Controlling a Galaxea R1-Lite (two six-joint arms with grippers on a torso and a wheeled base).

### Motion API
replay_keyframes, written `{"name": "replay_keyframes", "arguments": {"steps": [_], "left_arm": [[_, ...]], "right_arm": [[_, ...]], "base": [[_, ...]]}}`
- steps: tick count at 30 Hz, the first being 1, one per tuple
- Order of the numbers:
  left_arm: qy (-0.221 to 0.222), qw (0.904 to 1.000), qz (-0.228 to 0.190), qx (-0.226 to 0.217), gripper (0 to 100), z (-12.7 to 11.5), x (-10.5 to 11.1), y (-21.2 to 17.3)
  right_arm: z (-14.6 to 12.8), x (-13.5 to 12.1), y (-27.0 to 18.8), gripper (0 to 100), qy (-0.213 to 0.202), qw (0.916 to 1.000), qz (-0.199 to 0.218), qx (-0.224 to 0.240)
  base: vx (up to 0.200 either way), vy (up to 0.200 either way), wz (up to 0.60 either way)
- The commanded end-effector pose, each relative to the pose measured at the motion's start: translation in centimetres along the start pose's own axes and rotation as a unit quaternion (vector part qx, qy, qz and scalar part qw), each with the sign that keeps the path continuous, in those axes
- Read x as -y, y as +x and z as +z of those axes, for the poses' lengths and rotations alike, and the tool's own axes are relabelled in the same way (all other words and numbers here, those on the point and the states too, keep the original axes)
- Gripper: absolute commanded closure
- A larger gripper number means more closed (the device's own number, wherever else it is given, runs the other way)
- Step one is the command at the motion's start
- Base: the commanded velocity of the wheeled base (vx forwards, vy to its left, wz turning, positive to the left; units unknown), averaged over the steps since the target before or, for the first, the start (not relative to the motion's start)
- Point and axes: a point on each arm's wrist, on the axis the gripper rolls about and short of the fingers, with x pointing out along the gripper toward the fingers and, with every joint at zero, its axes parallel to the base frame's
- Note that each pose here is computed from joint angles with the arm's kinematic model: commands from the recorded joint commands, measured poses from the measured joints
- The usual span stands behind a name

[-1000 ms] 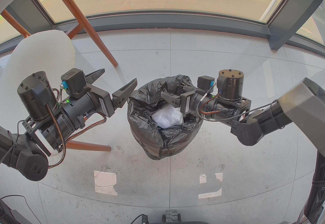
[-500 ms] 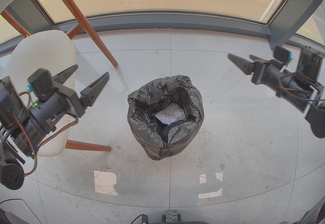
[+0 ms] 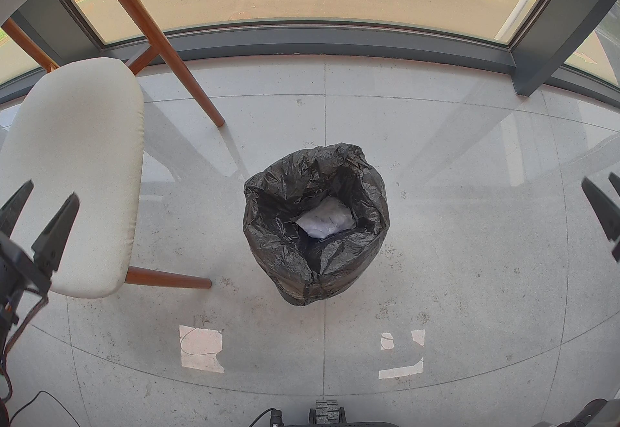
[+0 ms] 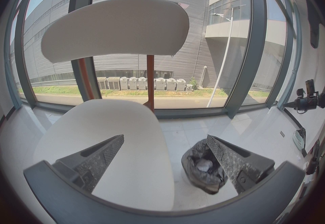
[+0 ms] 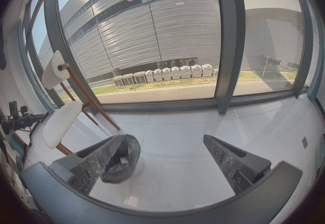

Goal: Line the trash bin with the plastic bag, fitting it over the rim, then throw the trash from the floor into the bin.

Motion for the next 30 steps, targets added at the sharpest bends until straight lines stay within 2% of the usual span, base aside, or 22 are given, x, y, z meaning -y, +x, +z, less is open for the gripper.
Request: {"name": "replay_keyframes", "arguments": {"steps": [1, 3, 5, 6, 8, 10, 11, 12, 14, 17, 21, 23, 30], "left_arm": [[-0.007, 0.9993, 0.031, -0.021, 0, -5.2, 1.0, -11.0], [-0.007, 0.9991, 0.027, -0.033, 0, -7.0, 1.2, -12.7], [-0.002, 0.9951, 0.053, -0.084, 0, -9.2, 1.3, -13.0], [-0.002, 0.9951, 0.053, -0.084, 0, -9.2, 1.3, -13.0], [-0.002, 0.9951, 0.057, -0.081, 0, -9.0, 1.3, -13.0], [-0.001, 0.9951, 0.056, -0.081, 0, -9.0, 1.3, -13.0], [-0.001, 0.9951, 0.056, -0.081, 0, -9.0, 1.3, -13.0], [-0.001, 0.9951, 0.056, -0.081, 0, -9.1, 1.3, -13.0], [-0.004, 0.9950, 0.060, -0.081, 0, -9.1, 1.3, -13.0], [-0.006, 0.9879, 0.113, -0.106, 0, -9.6, 1.1, -13.1], [-0.003, 0.9894, 0.103, -0.103, 0, -9.5, 1.1, -13.1], [-0.001, 0.9911, 0.083, -0.104, 0, -9.5, 1.2, -13.1], [-0.002, 0.9912, 0.084, -0.102, 0, -9.5, 1.2, -13.1]], "right_arm": [[-7.9, -0.1, -10.7, 0, -0.046, 0.9982, -0.038, 0.002], [-9.1, -0.1, -11.5, 0, -0.047, 0.9982, -0.038, -0.006], [-10.4, 0.1, -11.1, 0, -0.045, 0.9972, -0.057, -0.020], [-10.4, 0.1, -11.1, 0, -0.045, 0.9972, -0.057, -0.020], [-11.7, 0.3, -10.9, 0, -0.039, 0.9948, -0.085, -0.040], [-11.9, 0.3, -11.0, 0, -0.035, 0.9942, -0.090, -0.049], [-11.8, 0.3, -11.0, 0, -0.034, 0.9942, -0.089, -0.049], [-12.2, 0.3, -11.0, 0, -0.034, 0.9939, -0.077, -0.071], [-12.2, 0.2, -11.0, 0, -0.035, 0.9945, -0.068, -0.072], [-12.2, 0.2, -11.0, 0, -0.032, 0.9946, -0.069, -0.071], [-12.4, 0.1, -11.3, 0, -0.040, 0.9941, -0.086, -0.053], [-12.4, 0.0, -11.5, 0, -0.040, 0.9947, -0.086, -0.039], [-12.3, 0.0, -11.5, 0, -0.038, 0.9945, -0.090, -0.038]], "base": [[0.000, 0.000, 0.00], [0.000, 0.000, 0.00], [0.000, 0.000, 0.00], [0.000, 0.000, 0.00], [0.000, 0.000, 0.00], [0.000, 0.000, 0.00], [0.000, 0.000, 0.00], [0.000, 0.000, 0.00], [0.000, 0.000, 0.00], [0.000, 0.000, 0.00], [0.000, 0.000, 0.00], [0.000, 0.000, 0.00], [0.000, 0.000, 0.00]]}}
